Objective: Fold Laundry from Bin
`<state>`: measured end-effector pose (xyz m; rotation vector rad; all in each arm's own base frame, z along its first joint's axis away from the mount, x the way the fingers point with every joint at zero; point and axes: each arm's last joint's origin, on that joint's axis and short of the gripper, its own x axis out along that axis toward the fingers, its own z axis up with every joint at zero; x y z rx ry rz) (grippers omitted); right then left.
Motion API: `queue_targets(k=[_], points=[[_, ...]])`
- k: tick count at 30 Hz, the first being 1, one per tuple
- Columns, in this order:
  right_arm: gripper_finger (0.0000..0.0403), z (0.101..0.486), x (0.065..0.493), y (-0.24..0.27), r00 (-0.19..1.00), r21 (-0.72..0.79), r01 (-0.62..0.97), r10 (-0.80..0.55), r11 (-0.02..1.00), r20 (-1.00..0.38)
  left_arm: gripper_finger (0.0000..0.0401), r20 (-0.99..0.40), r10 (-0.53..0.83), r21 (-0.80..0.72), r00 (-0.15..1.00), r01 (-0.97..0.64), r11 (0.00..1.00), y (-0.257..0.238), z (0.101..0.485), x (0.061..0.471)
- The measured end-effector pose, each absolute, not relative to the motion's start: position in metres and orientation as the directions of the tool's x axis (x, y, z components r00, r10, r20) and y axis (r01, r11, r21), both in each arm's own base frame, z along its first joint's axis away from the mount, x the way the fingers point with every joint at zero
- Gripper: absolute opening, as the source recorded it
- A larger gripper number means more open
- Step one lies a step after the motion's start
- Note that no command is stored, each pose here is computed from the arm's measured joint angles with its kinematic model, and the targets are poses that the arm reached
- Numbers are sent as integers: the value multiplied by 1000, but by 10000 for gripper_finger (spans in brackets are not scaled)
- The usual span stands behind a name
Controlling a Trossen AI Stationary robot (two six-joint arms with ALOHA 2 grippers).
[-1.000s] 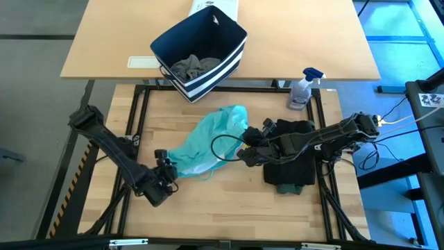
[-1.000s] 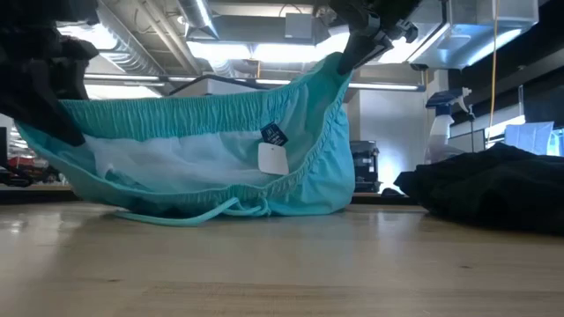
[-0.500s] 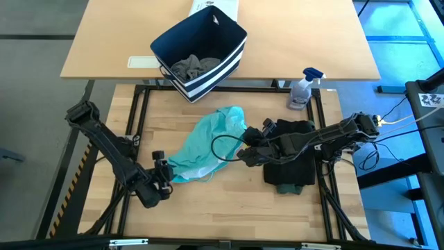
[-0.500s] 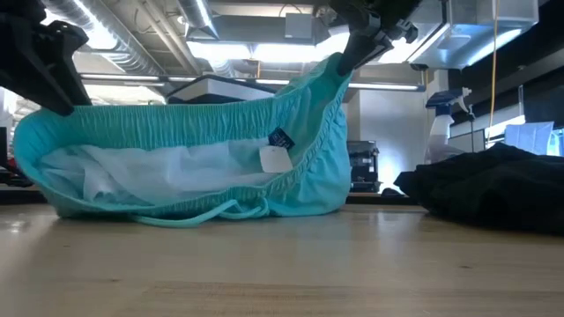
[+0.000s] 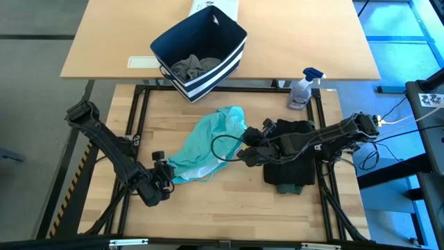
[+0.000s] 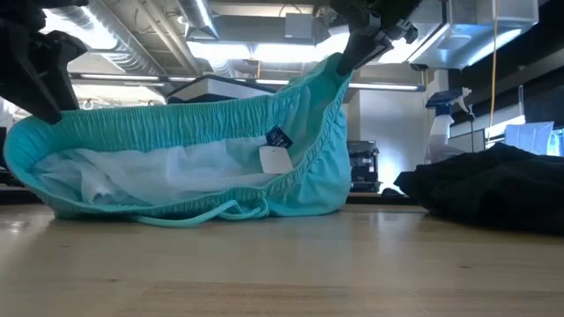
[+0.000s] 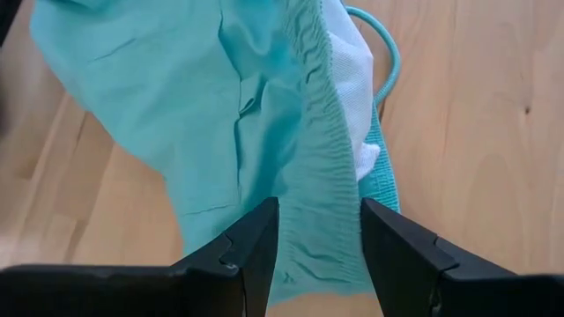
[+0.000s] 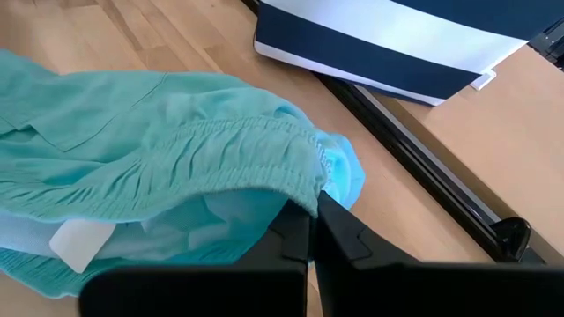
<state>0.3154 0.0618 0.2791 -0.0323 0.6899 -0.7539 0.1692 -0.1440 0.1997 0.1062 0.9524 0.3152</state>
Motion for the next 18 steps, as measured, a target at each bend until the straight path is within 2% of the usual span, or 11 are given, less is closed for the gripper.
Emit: queue_targets(k=[11,18], points=[[1,279,315,62,522,-264,618,-637,741,-567,153,-780,386,287,493,-267,920,-143,176,169],[1,279,315,62,523,-263,617,-636,742,-568,153,-803,380,279,458,-275,920,-140,170,165]])
